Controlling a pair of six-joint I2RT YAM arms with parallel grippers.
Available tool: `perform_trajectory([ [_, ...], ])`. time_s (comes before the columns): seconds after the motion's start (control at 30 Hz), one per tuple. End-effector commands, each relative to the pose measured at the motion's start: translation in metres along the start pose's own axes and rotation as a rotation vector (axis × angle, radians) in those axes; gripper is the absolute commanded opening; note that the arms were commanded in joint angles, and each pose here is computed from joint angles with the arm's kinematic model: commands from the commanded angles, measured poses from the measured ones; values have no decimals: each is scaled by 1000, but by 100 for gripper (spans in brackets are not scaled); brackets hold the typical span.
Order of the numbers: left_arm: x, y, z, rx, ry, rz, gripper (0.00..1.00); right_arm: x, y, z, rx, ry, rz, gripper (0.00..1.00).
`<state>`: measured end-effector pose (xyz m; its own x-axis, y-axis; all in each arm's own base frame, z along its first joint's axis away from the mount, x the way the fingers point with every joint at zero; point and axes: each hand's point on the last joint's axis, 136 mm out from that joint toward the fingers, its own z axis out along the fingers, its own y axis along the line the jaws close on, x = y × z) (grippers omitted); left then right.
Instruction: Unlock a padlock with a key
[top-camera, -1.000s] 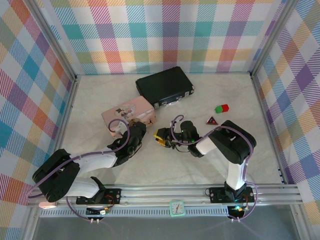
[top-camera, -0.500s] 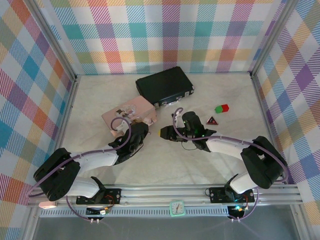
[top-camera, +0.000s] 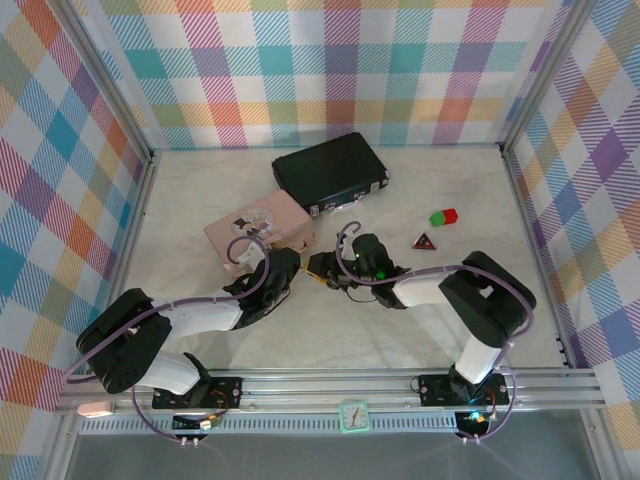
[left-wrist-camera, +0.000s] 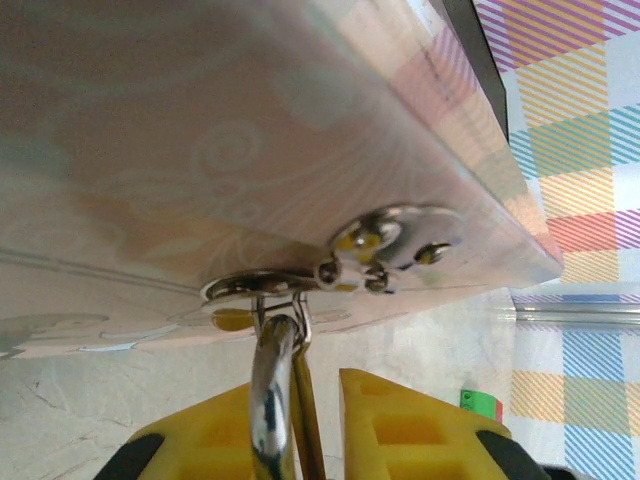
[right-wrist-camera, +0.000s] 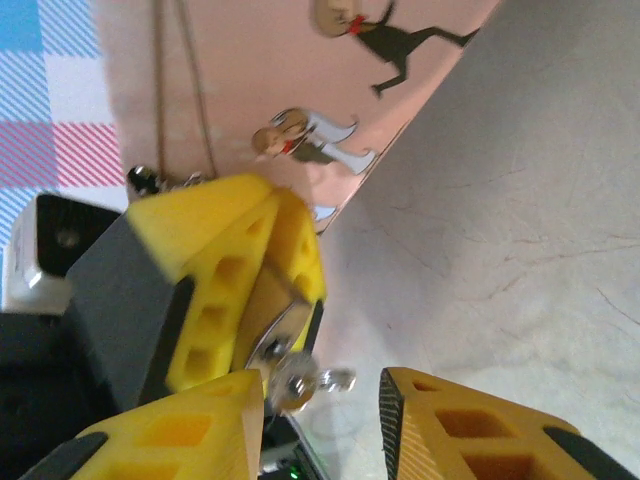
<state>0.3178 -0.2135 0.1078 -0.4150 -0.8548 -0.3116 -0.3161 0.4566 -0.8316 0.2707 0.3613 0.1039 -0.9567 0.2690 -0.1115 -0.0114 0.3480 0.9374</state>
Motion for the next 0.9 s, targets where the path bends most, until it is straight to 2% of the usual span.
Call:
perform_trajectory([
  [0.0,10,-31,-3,118,44,-60,0,-8,17,3,-121,-43,68,35],
  [0.13,11,-31,-4,120,46,-61,0,-12,14,3,-143,-73,95,33],
  [0.37,13,-30,-4,123,48,-63,0,-12,20,5,-177,-65,136,19],
  [0.47,12,-30,-3,126,44,-66,0,-9,20,7,-186,-58,162,17],
  [0.57,13,-31,-2,130,42,-68,0,-4,20,8,-186,-47,180,19],
  [0.67,12,-32,-2,140,36,-76,0,-1,13,7,-157,-43,197,30],
  [0.87,12,-34,-1,153,34,-84,0,3,7,5,-139,-40,219,32],
])
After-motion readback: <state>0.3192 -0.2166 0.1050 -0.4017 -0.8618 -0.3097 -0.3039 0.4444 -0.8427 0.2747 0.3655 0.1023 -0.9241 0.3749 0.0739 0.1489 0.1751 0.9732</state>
